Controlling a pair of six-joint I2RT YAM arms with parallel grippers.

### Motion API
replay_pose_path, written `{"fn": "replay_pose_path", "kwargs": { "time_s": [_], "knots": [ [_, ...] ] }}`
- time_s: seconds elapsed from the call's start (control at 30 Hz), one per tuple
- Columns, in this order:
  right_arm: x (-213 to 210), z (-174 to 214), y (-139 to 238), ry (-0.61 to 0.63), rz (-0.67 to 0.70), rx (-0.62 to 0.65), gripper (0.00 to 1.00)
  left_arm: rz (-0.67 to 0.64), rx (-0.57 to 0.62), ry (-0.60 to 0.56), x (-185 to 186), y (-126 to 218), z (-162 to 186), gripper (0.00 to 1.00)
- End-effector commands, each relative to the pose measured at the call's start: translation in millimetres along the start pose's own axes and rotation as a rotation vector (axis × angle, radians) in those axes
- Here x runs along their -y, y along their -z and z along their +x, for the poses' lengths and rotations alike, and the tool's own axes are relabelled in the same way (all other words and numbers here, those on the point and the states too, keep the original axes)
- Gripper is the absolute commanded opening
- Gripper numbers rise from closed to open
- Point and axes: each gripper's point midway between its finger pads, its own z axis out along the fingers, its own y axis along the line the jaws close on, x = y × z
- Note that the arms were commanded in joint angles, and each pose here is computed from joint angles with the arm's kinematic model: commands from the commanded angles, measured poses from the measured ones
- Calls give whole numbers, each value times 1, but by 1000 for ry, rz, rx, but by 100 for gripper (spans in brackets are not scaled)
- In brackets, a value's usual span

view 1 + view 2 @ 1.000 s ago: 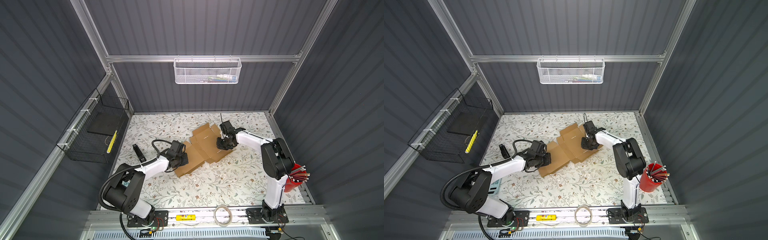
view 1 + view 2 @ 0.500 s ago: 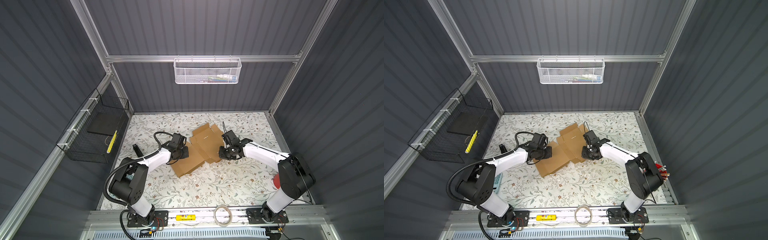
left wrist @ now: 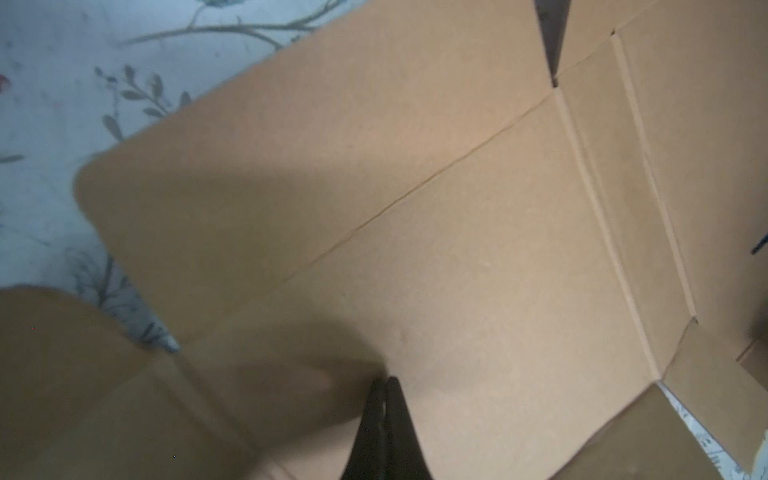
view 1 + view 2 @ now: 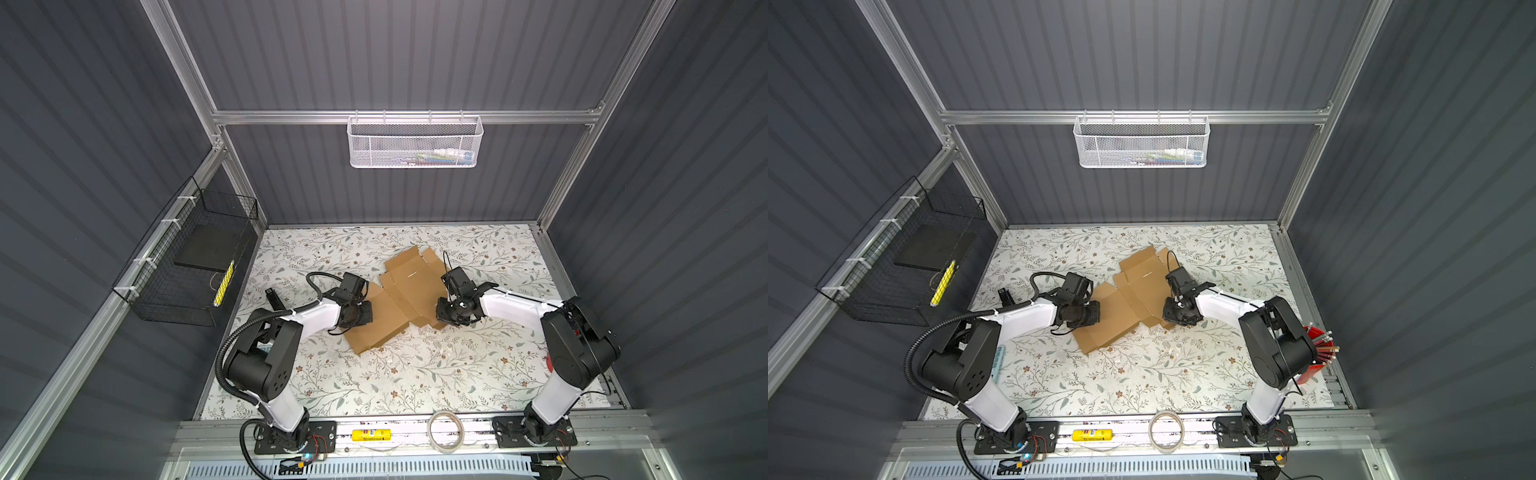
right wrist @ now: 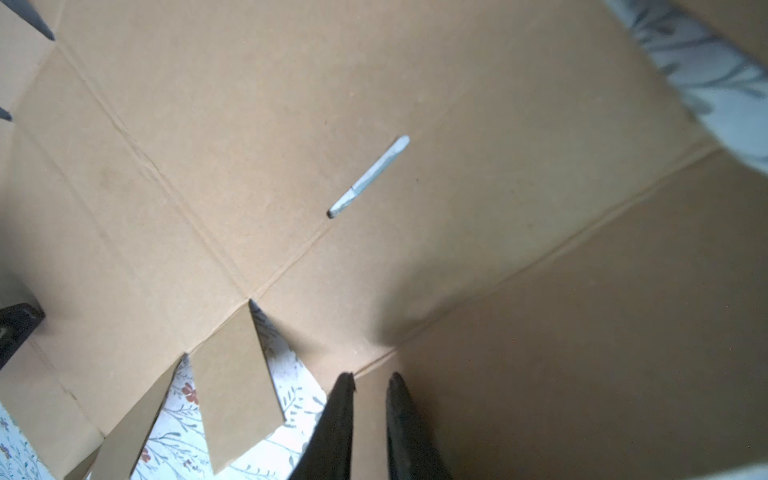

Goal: Fold the paper box

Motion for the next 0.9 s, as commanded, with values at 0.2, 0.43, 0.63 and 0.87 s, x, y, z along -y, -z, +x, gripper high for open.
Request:
{"fn": "replay_pose_path", "kwargs": {
  "time_s": [0.2, 0.43, 0.63, 0.87],
  "knots": [
    [18, 1, -21, -45, 23, -37, 18, 2, -51, 14, -8, -8, 20, 0],
    [23, -20, -30, -27, 32, -54, 18, 9, -80, 50, -13, -9, 38, 0],
    [23, -43, -41, 22, 48, -84, 17, 44, -97, 82, -4, -3, 56, 0],
    [1, -79, -42, 119, 16, -83, 17, 166, -79, 83, 30, 11, 62, 0]
  ]
}}
